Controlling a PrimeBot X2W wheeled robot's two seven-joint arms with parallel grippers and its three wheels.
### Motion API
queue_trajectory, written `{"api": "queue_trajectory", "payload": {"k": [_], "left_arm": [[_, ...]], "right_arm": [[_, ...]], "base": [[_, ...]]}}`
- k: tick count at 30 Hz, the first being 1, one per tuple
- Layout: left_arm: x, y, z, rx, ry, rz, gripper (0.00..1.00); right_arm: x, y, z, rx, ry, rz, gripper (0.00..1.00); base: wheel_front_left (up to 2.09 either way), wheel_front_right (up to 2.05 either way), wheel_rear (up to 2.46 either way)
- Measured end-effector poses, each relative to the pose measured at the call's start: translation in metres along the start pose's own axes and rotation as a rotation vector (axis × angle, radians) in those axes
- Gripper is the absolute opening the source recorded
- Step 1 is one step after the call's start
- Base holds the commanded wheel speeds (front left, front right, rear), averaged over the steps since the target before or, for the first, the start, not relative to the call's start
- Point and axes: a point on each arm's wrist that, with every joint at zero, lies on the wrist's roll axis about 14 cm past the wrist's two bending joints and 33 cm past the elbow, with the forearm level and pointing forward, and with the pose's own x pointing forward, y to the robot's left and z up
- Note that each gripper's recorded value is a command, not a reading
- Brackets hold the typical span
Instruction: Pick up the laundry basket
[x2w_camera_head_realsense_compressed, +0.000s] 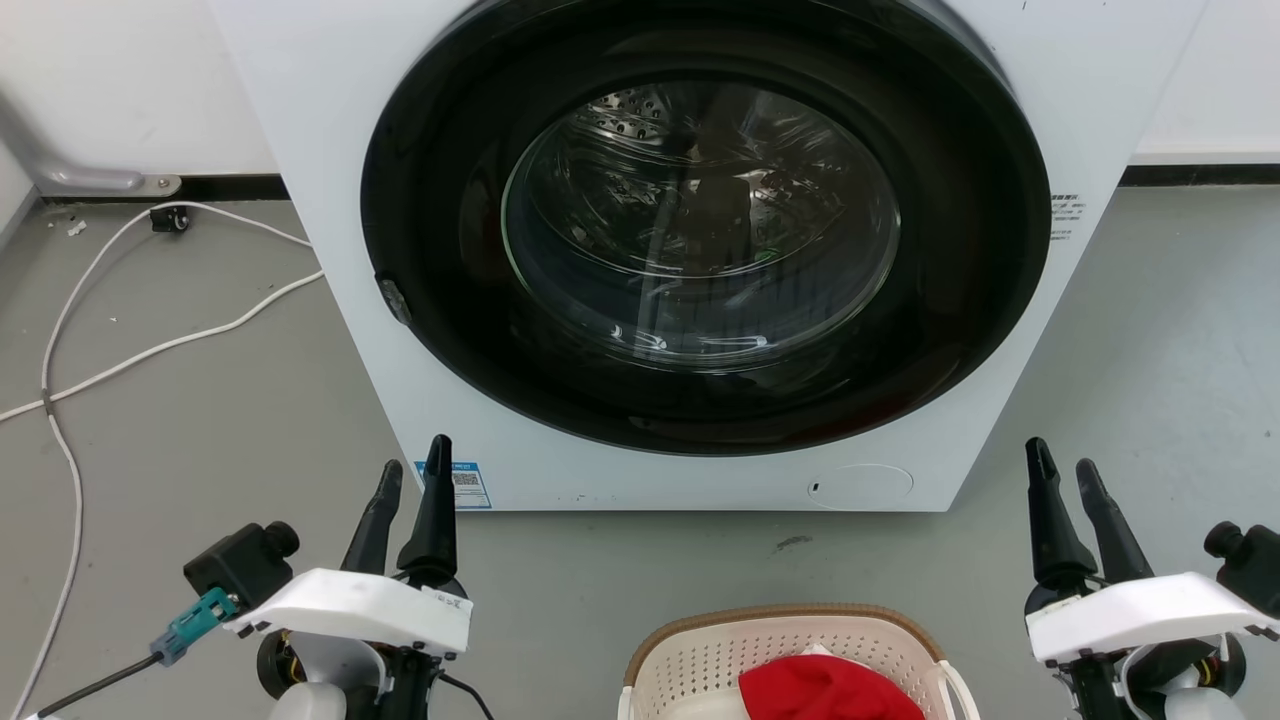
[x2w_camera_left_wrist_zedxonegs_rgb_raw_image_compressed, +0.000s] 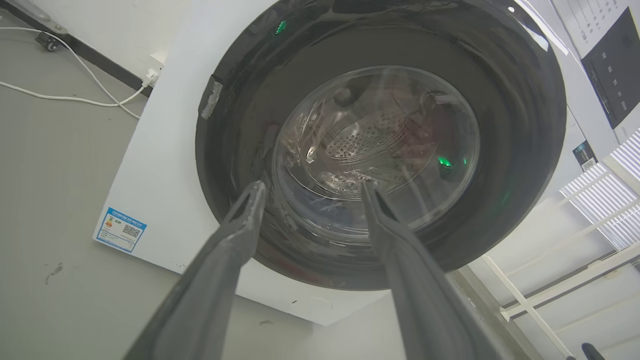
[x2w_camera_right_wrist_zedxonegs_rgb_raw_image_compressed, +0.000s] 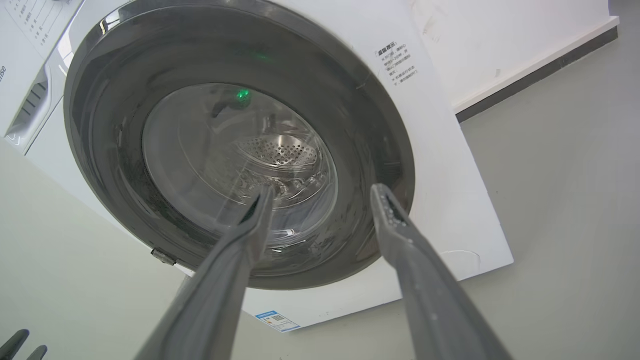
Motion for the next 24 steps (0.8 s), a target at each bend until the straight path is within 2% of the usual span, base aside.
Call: {"api": "queue_trajectory", "payload": {"k": [24], "left_arm": [[0.0, -0.007, -0.009, 0.313, 0.004, -0.029, 1.0]], "right_arm": [[-0.002, 0.004, -0.012, -0.324, 0.021, 0.04, 1.0]], "base": [[0.0, 0.0, 0.0]]}}
